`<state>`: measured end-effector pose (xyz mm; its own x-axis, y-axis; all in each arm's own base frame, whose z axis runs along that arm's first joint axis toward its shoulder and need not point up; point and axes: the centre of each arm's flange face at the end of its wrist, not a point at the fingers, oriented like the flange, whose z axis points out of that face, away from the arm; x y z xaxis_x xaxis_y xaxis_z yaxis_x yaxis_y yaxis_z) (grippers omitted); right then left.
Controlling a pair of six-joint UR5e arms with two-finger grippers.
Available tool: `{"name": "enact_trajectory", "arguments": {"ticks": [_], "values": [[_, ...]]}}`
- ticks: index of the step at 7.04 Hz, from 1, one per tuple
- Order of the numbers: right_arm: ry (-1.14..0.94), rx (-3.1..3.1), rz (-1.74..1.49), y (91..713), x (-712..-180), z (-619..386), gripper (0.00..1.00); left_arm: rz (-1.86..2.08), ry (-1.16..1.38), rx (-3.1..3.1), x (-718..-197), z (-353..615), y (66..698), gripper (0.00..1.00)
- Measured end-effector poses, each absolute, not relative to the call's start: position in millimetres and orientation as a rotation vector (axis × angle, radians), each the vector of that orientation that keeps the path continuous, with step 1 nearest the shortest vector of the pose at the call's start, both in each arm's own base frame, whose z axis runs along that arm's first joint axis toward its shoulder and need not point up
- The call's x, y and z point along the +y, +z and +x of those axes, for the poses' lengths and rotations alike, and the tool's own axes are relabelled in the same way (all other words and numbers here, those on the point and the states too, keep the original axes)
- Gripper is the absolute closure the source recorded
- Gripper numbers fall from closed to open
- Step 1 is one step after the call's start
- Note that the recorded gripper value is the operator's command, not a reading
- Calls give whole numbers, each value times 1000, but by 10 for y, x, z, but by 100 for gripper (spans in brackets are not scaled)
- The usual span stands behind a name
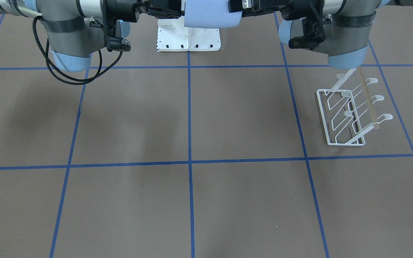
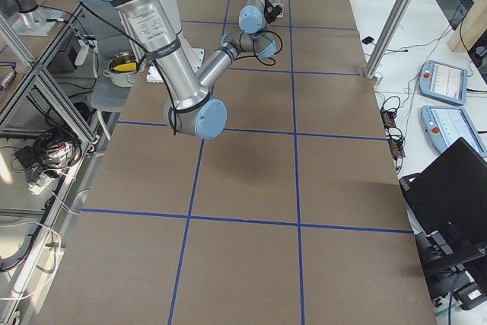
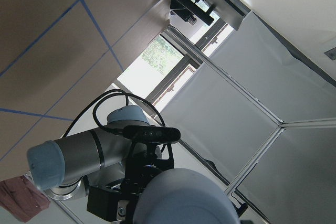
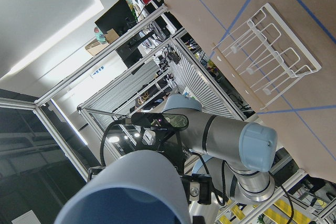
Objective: Hang cup on cup holder
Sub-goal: 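Close the left gripper on the cup and open the right gripper, then carry the cup toward the wire rack with the left gripper while the right gripper withdraws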
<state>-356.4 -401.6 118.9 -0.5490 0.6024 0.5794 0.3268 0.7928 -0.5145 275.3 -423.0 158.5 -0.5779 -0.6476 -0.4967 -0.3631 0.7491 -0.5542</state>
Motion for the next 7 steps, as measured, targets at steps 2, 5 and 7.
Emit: {"name": "enact_trajectory", "arguments": {"ticks": [2,5,7], "values": [[450,-2188,-673,1202,-4024,-3568,0,-746,-512,2241,-4205,2717,1590,100],[461,-2184,-484,1416,-4257,-3345,0,-653,-532,2262,-4322,2453,1624,100],[426,-2123,-267,1843,-4439,-3061,0,-435,-543,2190,-4573,1933,1836,100]]}}
